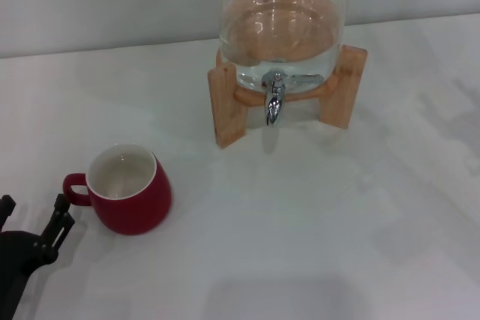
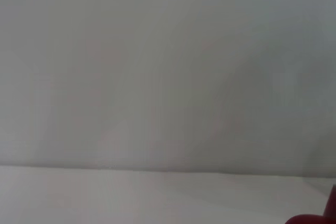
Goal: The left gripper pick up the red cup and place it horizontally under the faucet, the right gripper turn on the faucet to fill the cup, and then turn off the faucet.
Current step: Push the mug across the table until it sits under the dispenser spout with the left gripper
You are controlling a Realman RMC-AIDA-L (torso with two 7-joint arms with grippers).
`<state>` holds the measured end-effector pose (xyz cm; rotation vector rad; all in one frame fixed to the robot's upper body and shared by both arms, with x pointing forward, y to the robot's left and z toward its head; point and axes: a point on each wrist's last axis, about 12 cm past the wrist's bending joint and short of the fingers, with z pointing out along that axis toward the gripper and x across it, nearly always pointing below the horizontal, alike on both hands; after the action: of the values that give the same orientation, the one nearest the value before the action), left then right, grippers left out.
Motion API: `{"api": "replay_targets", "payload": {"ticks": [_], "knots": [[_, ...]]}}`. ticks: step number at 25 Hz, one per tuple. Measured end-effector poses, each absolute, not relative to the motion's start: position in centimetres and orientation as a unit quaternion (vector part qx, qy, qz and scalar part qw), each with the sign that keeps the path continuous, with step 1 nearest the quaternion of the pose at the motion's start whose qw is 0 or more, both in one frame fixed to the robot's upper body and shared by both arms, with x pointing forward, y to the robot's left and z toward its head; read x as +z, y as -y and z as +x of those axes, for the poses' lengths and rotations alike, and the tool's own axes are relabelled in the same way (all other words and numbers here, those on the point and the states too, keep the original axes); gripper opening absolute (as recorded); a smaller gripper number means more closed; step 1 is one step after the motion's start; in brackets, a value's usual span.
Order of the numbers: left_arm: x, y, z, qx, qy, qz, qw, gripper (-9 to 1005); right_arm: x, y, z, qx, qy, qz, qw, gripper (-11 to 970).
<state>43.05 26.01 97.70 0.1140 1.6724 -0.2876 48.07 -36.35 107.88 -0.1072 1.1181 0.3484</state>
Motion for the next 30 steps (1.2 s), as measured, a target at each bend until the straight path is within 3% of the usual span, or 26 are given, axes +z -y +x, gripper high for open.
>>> {"api": "replay_targets", "payload": {"ticks": [30], "knots": [[97.83, -25.65, 43.63, -0.133, -0.738, 0.059, 0.659, 878, 107.79, 36.16, 47.90, 0.171, -0.527, -0.053, 0.831, 783]]}}
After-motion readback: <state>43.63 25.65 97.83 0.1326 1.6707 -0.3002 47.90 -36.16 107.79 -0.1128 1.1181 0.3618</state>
